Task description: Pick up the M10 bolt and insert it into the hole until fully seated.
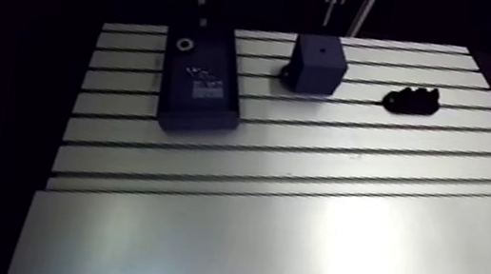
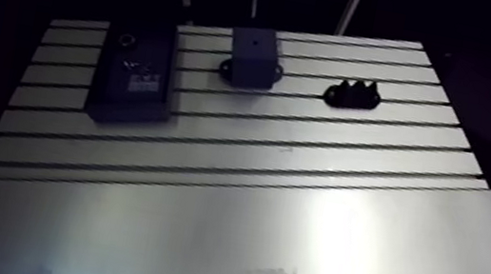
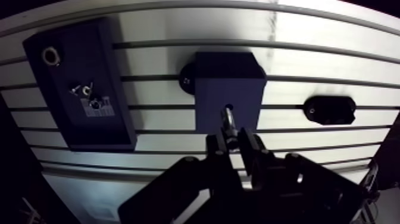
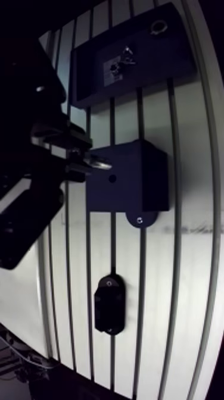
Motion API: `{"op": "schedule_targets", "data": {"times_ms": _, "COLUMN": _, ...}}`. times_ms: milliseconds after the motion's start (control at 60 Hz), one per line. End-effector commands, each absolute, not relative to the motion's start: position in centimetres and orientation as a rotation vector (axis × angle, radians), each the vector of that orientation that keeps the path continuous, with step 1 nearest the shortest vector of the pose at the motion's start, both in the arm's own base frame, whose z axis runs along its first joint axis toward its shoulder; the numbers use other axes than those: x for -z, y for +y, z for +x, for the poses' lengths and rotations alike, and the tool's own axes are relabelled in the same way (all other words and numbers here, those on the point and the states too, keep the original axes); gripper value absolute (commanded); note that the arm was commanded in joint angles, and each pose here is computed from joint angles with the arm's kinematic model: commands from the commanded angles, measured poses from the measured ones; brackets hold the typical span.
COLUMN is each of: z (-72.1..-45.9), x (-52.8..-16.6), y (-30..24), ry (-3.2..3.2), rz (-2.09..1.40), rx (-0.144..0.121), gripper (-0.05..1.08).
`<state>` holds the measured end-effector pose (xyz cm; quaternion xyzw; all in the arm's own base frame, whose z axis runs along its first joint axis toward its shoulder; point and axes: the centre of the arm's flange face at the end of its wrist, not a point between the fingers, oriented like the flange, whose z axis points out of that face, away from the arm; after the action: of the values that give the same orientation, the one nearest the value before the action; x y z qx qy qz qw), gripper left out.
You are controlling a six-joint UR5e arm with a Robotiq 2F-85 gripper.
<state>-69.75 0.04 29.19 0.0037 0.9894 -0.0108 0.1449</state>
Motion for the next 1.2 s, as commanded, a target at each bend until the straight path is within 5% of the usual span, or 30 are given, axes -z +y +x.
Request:
{"op": "schedule_targets", "data": {"times_ms": 17, "z": -69.5, "x": -28.8, "y": -0.2, "ry": 2.845, "rz": 0.020, "rx": 0.028, "gripper": 1.08}}
{"op": "schedule_targets", "data": {"times_ms": 1200, "z": -68.9, "x": -27.3, "y": 0.8, "ry": 2.862, "rz": 0.020, "rx": 0.023, "gripper": 1.08}}
